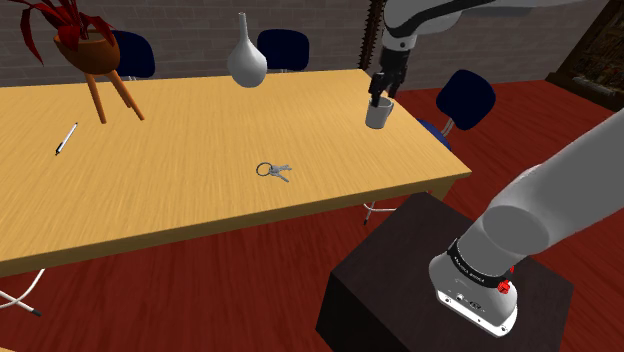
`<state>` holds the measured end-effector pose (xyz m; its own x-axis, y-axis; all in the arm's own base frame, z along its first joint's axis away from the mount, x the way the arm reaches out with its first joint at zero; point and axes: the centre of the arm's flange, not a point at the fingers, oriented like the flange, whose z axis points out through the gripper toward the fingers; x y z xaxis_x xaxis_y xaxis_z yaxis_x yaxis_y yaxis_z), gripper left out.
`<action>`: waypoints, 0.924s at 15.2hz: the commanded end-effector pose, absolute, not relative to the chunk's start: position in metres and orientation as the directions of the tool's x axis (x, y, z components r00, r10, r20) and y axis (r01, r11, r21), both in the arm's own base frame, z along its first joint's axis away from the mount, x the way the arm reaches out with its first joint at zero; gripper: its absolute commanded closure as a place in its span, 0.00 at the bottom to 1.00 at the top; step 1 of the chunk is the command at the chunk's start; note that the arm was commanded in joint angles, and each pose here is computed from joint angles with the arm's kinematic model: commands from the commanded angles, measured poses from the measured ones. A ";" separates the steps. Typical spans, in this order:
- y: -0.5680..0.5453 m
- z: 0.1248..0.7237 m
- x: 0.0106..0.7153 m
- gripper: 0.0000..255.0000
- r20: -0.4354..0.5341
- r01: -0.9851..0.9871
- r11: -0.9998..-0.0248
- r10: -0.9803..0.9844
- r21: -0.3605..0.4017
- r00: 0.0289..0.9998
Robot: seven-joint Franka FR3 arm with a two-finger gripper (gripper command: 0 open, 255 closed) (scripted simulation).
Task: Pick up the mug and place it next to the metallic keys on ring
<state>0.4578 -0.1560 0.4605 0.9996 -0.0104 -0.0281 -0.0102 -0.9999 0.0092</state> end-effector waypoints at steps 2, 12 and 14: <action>-0.180 0.441 0.478 0.00 -0.026 -0.007 -1.000 -0.007 0.023 1.000; -0.253 0.386 0.536 0.00 -0.021 0.000 -0.998 -0.001 0.057 1.000; -0.254 0.376 0.536 0.00 -0.021 0.000 -0.998 -0.001 0.057 1.000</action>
